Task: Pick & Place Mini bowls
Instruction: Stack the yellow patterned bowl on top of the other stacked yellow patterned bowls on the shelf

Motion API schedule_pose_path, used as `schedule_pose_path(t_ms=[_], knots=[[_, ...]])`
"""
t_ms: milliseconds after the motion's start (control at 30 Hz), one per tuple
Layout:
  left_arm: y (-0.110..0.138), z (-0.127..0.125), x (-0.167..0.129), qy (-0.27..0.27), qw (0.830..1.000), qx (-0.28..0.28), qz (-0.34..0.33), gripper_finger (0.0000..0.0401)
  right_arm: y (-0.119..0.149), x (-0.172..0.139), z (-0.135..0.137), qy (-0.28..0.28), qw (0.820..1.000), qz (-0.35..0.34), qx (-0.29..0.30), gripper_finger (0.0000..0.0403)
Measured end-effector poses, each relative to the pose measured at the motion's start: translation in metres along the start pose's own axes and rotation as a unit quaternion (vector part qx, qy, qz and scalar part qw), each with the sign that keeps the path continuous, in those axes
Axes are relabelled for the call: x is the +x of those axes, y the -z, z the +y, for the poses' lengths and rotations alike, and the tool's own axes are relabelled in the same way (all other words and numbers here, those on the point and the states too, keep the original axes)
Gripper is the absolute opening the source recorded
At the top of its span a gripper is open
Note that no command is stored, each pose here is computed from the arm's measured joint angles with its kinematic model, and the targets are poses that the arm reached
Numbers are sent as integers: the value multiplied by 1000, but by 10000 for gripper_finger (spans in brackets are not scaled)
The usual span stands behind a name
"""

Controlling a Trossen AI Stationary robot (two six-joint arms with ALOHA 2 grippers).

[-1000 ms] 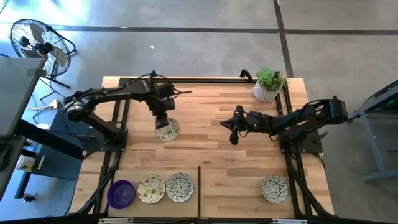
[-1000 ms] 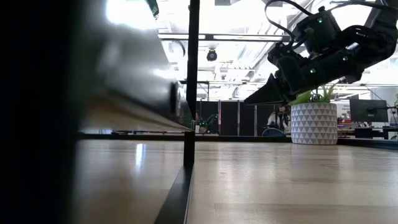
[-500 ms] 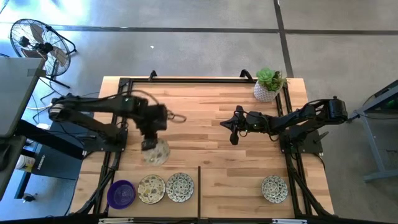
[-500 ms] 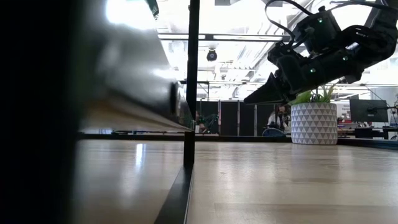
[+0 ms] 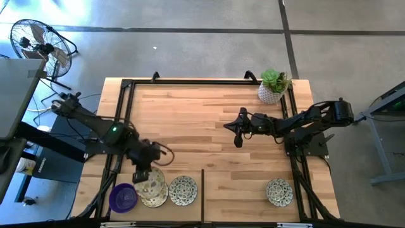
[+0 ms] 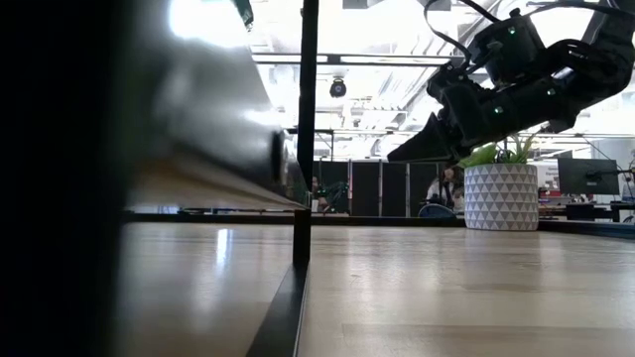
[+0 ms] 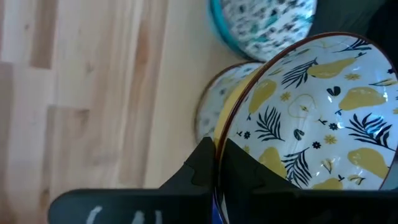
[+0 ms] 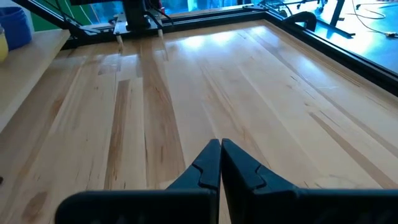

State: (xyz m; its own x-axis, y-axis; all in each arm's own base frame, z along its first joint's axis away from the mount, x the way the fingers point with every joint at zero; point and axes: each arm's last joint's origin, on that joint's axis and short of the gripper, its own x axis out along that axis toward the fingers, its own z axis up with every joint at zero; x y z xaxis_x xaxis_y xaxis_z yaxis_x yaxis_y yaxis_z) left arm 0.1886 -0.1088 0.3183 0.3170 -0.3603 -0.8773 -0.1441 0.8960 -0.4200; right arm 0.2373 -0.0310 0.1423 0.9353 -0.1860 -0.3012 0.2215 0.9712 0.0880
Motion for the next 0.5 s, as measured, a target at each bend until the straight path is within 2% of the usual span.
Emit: schedule_pose_path(t_ms=[200, 500], knots=[[10, -16, 7, -7, 1000, -13, -14, 5, 0, 0, 0, -2, 1000, -2, 0, 2], [3, -23, 37, -42, 999, -5, 10, 5, -1, 0, 0, -3, 1000, -6, 4, 2]])
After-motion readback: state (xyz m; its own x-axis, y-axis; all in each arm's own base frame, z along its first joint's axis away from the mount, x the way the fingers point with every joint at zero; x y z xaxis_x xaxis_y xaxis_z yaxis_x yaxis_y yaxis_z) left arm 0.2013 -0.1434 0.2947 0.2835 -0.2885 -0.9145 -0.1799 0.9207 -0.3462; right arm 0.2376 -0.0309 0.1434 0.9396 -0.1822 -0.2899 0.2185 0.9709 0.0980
